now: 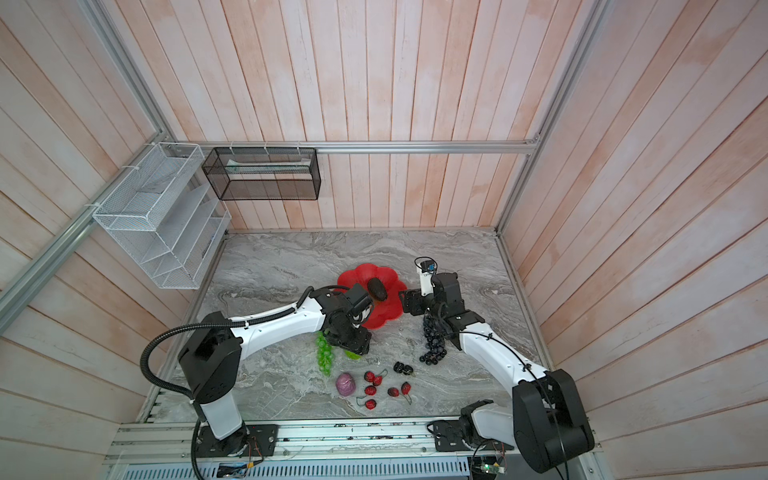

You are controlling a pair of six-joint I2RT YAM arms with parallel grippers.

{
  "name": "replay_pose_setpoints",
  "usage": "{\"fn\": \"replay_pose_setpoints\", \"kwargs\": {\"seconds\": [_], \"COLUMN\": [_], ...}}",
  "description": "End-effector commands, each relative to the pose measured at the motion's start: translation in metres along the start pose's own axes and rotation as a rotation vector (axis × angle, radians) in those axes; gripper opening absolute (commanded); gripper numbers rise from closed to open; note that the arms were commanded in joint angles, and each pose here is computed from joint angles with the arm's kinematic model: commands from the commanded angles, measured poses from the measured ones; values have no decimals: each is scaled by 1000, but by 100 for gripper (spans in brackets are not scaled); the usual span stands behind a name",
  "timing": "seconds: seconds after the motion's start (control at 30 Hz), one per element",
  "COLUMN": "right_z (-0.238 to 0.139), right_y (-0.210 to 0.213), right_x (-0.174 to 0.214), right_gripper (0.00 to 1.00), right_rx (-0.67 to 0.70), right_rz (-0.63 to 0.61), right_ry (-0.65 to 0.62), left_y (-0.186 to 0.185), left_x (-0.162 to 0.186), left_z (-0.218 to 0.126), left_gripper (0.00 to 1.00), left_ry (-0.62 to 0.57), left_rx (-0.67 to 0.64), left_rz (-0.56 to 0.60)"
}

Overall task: Place and organize the fake fruits in the fruit bowl
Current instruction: 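Release the avocado with the right gripper while the left gripper reaches the lime-green fruit, then grasp the lime-green fruit with the left gripper and place it in the bowl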

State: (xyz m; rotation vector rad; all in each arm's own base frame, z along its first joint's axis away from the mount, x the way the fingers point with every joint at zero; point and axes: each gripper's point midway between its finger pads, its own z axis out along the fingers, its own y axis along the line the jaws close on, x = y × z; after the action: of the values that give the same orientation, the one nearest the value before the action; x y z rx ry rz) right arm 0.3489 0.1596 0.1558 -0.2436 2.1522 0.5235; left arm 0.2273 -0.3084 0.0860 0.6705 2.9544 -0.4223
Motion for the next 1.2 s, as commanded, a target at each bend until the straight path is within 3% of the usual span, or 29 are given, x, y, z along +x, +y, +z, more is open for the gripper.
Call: {"fn": "replay_pose_setpoints", "kwargs": {"seconds": [0.0, 0.23, 0.47, 0.67, 1.17], "right_z": [-7, -11, -11, -10, -19], "right_y": [5, 12, 18, 12, 9], "right_x": [-26, -40, -39, -25, -24], "right_gripper": [80, 79, 78, 78, 78], "right_rx": [-10, -29, -61, -44, -42], "right_rz": [6, -9, -24, -22, -36], "right_ry": [-53, -66, -49, -34, -43], "left_y": [-7, 24, 64, 83, 101], "left_x": [-21, -78, -138, -170, -177], "left_z": [-35, -56, -38, -14, 32], "left_gripper": [51, 51, 49, 49, 52], "left_ry": [-91, -210, -284, -295, -241], "left_rx": [57, 56, -48, -58, -119], "left_rz": [20, -19, -72, -122, -178]}}
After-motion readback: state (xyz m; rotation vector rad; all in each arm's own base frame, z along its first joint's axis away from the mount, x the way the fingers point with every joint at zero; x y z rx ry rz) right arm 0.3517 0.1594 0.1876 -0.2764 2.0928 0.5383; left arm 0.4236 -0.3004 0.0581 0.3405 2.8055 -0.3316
